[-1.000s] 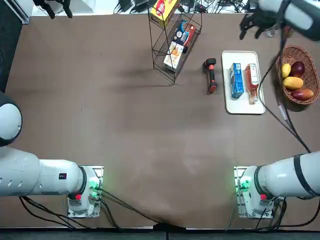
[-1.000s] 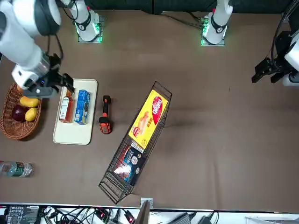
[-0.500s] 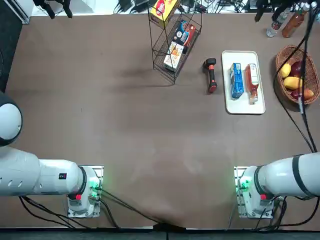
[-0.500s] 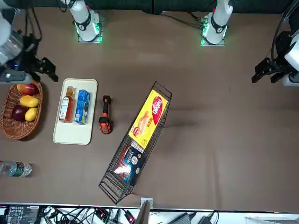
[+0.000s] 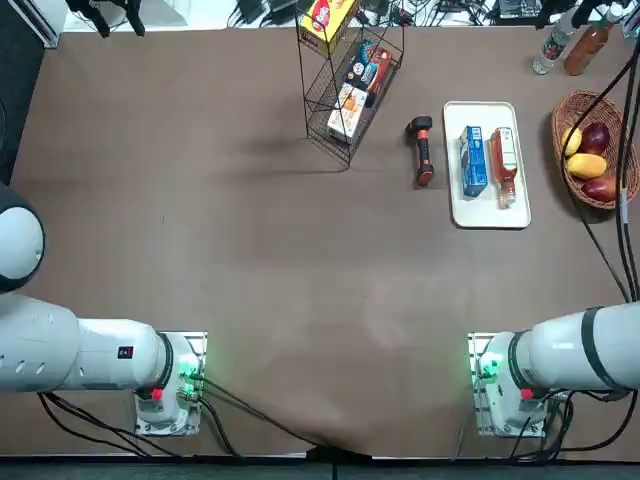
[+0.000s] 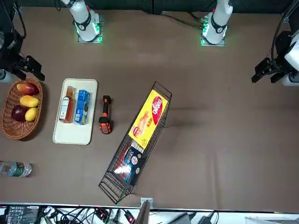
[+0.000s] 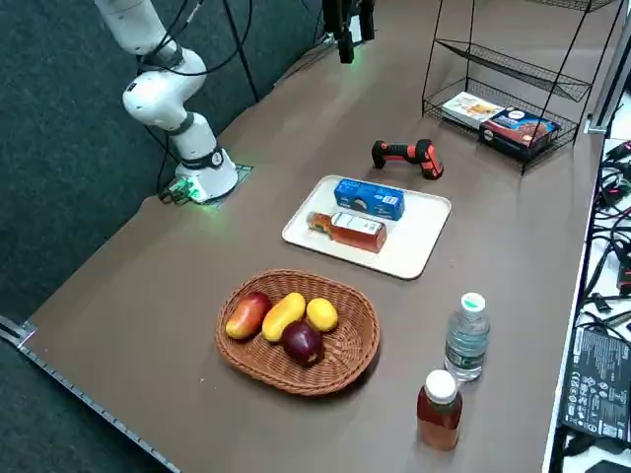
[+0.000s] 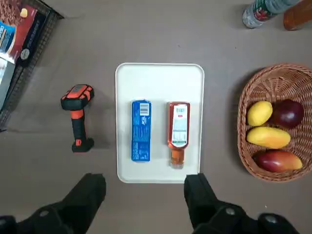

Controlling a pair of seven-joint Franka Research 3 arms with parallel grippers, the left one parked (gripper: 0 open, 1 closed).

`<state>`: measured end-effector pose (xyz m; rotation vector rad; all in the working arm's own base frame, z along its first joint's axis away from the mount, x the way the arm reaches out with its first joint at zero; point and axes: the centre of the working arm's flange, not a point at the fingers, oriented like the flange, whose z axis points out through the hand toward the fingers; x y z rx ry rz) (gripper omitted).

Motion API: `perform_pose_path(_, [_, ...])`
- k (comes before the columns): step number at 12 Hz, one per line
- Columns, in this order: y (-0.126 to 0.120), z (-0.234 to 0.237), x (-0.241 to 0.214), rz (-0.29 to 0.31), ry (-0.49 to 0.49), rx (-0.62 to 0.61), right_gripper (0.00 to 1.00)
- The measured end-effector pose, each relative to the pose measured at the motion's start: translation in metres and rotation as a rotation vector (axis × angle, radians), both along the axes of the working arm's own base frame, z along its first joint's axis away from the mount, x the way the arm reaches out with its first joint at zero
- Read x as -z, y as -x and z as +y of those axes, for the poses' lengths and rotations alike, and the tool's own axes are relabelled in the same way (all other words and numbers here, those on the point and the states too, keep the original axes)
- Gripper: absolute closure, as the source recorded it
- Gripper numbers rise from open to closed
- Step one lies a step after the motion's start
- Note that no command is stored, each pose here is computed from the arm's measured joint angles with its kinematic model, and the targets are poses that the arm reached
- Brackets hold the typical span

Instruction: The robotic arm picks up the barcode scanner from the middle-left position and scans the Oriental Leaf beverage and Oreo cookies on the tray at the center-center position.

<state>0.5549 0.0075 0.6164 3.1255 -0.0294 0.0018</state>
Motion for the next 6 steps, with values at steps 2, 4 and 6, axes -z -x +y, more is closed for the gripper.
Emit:
perform_pose_path(2, [0.0031,-0.0005,-0.0069,0.012,0.000,-0.007,0.00])
perform_pose_path(4, [0.0043,-0.0007,-0.0084,0.019,0.000,-0.007,0.00])
perform_pose_path(6, [0.0042,-0.0014,-0.0082,0.019,0.001,-0.007,0.00])
